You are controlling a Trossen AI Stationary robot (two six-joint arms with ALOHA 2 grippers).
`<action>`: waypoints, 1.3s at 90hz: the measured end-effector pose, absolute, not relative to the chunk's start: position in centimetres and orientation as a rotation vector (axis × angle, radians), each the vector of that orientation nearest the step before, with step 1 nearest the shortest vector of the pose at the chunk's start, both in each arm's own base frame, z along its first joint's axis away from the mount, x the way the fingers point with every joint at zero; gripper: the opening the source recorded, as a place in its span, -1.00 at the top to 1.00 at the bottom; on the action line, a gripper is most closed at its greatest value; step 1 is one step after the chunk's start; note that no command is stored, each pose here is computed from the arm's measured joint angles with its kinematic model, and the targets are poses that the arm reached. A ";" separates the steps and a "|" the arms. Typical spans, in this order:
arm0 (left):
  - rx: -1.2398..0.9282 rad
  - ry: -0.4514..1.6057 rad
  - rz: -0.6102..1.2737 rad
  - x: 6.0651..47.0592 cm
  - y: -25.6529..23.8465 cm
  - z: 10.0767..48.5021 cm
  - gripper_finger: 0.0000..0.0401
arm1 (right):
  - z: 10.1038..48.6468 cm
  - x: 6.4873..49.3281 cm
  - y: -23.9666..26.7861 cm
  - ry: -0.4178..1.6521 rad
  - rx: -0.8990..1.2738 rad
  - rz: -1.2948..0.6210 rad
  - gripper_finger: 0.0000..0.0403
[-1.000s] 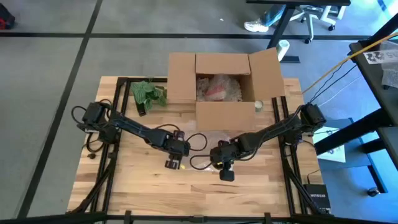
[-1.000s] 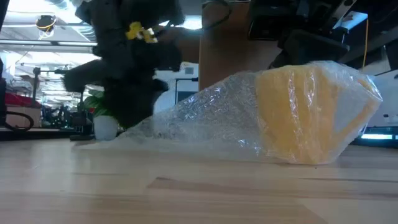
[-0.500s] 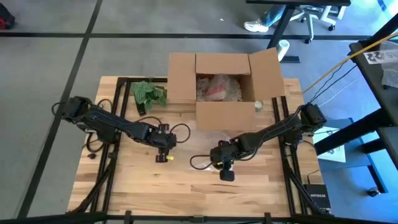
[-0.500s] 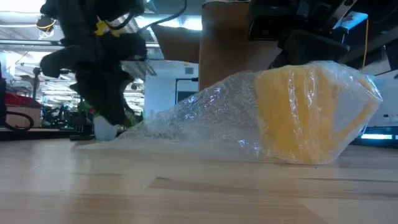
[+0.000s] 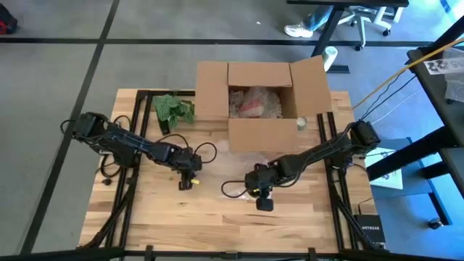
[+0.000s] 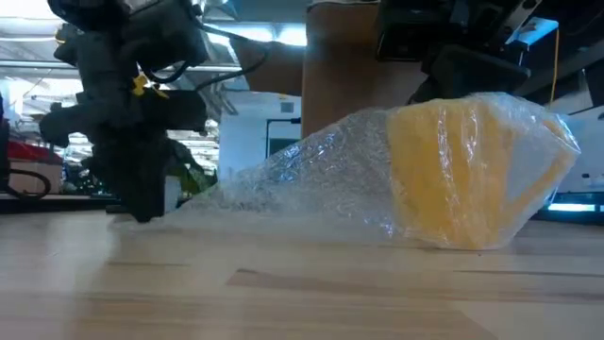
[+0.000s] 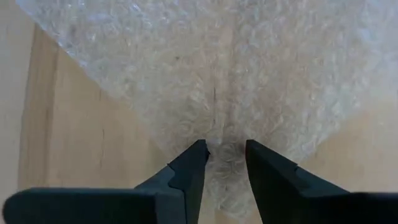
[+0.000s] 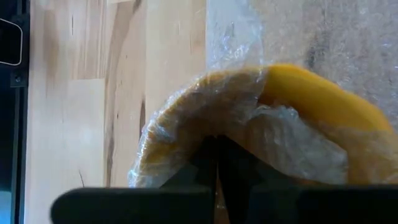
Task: Wrap mug
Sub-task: Wrap the yellow mug with the bubble wrap
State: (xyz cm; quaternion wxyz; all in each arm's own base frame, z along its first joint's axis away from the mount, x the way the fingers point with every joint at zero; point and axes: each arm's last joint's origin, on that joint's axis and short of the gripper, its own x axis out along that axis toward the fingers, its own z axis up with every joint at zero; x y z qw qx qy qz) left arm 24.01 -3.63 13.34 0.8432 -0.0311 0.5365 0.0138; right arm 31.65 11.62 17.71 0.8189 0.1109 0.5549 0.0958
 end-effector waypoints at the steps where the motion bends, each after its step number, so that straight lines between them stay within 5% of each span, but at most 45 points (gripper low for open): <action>1: -0.066 1.129 0.029 24.0 -3.6 13.3 0.52 | 17.7 31.7 11.6 1.182 0.236 0.204 1.00; 26: -0.050 1.006 -0.056 24.3 -4.6 12.9 0.98 | 17.8 31.9 11.8 1.152 0.248 0.242 1.00; 117: 0.116 0.459 -0.228 26.6 -9.0 16.7 1.00 | 18.2 32.6 12.2 1.079 0.295 0.289 1.00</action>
